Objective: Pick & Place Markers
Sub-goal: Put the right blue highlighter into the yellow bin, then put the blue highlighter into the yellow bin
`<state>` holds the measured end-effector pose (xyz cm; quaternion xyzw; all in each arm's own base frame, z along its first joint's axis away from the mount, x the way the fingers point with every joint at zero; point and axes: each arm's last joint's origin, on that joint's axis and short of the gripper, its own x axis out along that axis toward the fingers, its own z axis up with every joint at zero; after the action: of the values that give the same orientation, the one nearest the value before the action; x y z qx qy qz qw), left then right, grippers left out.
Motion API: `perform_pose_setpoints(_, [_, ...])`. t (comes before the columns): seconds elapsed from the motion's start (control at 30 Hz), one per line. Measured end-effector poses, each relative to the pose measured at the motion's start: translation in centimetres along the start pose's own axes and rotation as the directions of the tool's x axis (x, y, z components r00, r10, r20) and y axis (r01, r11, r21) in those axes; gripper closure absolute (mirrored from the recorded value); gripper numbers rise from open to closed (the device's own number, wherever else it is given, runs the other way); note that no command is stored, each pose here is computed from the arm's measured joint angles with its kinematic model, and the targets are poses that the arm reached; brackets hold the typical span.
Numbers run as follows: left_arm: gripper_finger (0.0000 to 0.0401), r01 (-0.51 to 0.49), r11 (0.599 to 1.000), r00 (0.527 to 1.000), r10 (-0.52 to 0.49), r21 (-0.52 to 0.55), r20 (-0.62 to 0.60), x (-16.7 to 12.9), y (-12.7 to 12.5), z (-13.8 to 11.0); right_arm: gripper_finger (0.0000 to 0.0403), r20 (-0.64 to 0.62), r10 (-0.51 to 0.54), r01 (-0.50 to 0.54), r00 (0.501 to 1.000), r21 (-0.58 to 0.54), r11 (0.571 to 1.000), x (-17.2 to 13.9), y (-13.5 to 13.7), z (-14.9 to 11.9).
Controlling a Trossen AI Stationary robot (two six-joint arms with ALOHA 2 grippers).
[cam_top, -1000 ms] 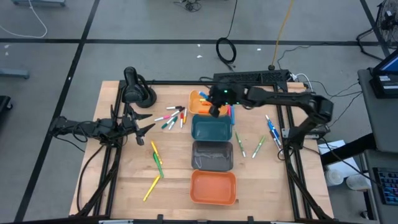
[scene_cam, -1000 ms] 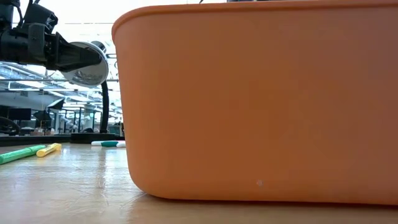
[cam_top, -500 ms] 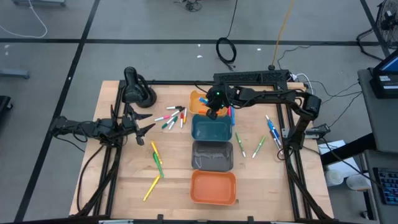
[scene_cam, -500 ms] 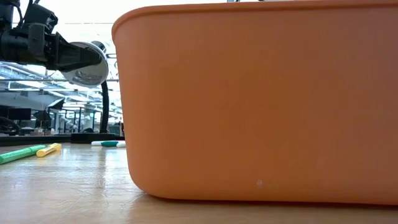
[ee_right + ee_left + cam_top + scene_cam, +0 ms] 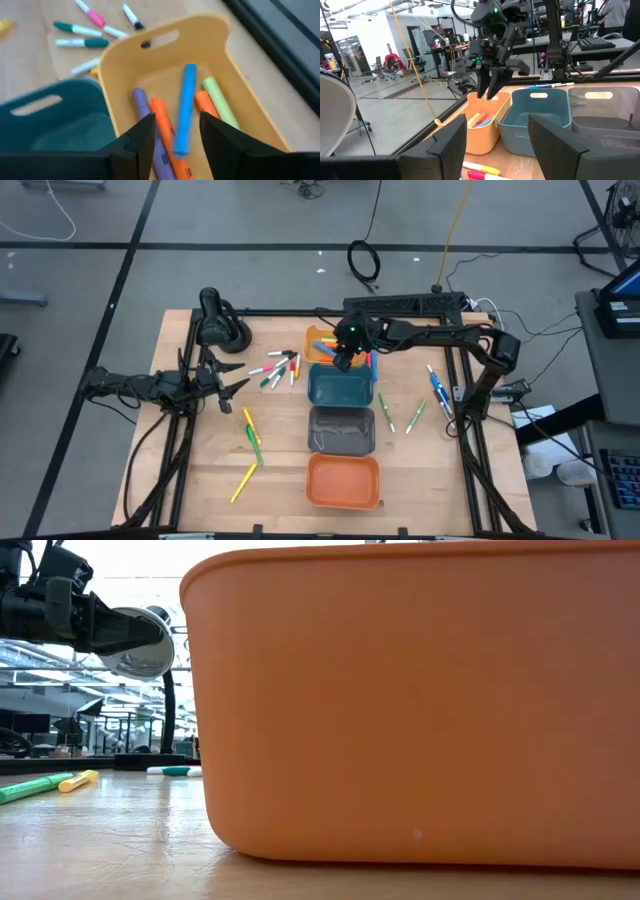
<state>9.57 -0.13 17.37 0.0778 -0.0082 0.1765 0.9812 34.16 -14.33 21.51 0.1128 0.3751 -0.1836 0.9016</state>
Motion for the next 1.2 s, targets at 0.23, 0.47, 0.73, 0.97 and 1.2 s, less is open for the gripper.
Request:
perform_pose_setpoints(0.23, [0.0187,0.000,1.000,1.000,0.000,0.000,0.000,0.0,0.0,0.0,0.0268,-0.108,-0.009,0.020,0.994,0.097,0.995,-4.7,0.2,-0.4])
perform_pose_setpoints(0.47, [0.0187,0.000,1.000,1.000,0.000,0.000,0.000,0.0,0.0,0.0,0.0275,-0.257,-0.163,0.217,0.953,0.198,0.956,-8.3,0.4,-3.7])
perform_pose_setpoints(0.73, [0.0187,0.000,1.000,1.000,0.000,0.000,0.000,0.0,0.0,0.0,0.0275,-0.206,-0.221,0.269,0.953,0.244,0.932,-7.5,0.0,-10.0])
perform_pose_setpoints(0.97, [0.0187,0.000,1.000,1.000,0.000,0.000,0.000,0.0,0.0,0.0,0.0275,-0.134,-0.222,0.249,0.966,0.245,0.937,-5.4,-0.7,-14.0])
perform_pose_setpoints(1.2, [0.0187,0.000,1.000,1.000,0.000,0.000,0.000,0.0,0.0,0.0,0.0275,-0.116,-0.223,0.246,0.968,0.250,0.937,-5.1,-0.8,-14.5])
